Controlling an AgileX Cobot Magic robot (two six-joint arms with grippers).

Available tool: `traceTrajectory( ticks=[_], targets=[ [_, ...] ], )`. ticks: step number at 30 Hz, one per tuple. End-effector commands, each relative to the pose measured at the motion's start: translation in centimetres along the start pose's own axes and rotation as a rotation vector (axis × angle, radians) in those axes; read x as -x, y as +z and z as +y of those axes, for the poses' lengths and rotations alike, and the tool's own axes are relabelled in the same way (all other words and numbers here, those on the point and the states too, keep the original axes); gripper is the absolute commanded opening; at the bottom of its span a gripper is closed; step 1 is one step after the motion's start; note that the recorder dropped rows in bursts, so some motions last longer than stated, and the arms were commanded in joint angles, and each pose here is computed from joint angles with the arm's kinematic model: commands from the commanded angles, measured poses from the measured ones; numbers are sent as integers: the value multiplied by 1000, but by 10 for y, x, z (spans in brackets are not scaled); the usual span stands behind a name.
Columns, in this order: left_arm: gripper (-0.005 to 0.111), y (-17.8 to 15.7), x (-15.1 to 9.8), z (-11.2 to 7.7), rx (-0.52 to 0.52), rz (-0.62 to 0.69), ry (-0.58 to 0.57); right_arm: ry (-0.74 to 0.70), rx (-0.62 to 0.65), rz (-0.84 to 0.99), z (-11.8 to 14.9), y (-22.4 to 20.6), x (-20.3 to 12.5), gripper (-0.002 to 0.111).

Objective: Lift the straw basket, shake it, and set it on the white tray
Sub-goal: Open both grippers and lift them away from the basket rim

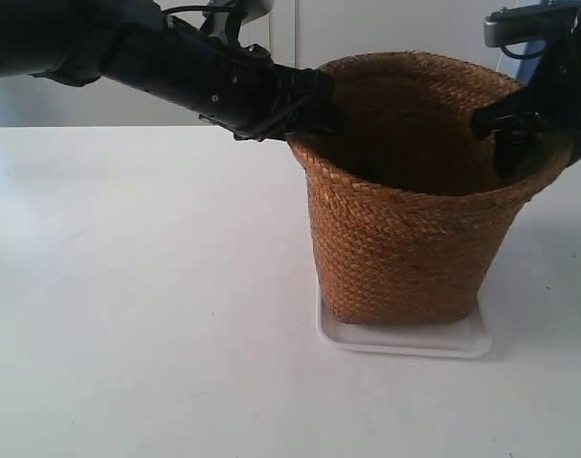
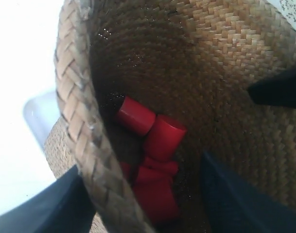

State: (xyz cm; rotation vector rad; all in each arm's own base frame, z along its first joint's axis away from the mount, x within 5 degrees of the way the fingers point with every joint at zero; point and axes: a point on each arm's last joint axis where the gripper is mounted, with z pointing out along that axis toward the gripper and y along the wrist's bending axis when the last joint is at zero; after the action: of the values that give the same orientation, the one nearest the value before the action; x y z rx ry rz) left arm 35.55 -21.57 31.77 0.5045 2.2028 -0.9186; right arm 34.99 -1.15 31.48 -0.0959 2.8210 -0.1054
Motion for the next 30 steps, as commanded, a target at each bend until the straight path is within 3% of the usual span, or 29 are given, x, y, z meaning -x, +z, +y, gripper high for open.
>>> traceTrajectory(
  ticks=[1, 11, 22, 24, 26, 30],
  targets=[
    [63, -4, 2, -1, 10, 3, 38, 4, -12, -52, -2, -7, 1, 61],
    [63, -31, 13, -15, 40, -36, 135, 13, -10, -212, -3, -40, 1, 61],
    [60, -128, 26, -6, 92, -61, 131, 51, 55, -442, 3, -109, -20, 61],
    [52, -141, 22, -8, 91, -20, 144, 38, 74, -475, 5, -123, -27, 61],
    [37, -154, 16, -12, 95, 37, 169, 38, 111, -523, 9, -139, -36, 57],
    [1, -170, 3, -21, 107, 89, 218, 33, 166, -651, 15, -171, -61, 35]
  ],
)
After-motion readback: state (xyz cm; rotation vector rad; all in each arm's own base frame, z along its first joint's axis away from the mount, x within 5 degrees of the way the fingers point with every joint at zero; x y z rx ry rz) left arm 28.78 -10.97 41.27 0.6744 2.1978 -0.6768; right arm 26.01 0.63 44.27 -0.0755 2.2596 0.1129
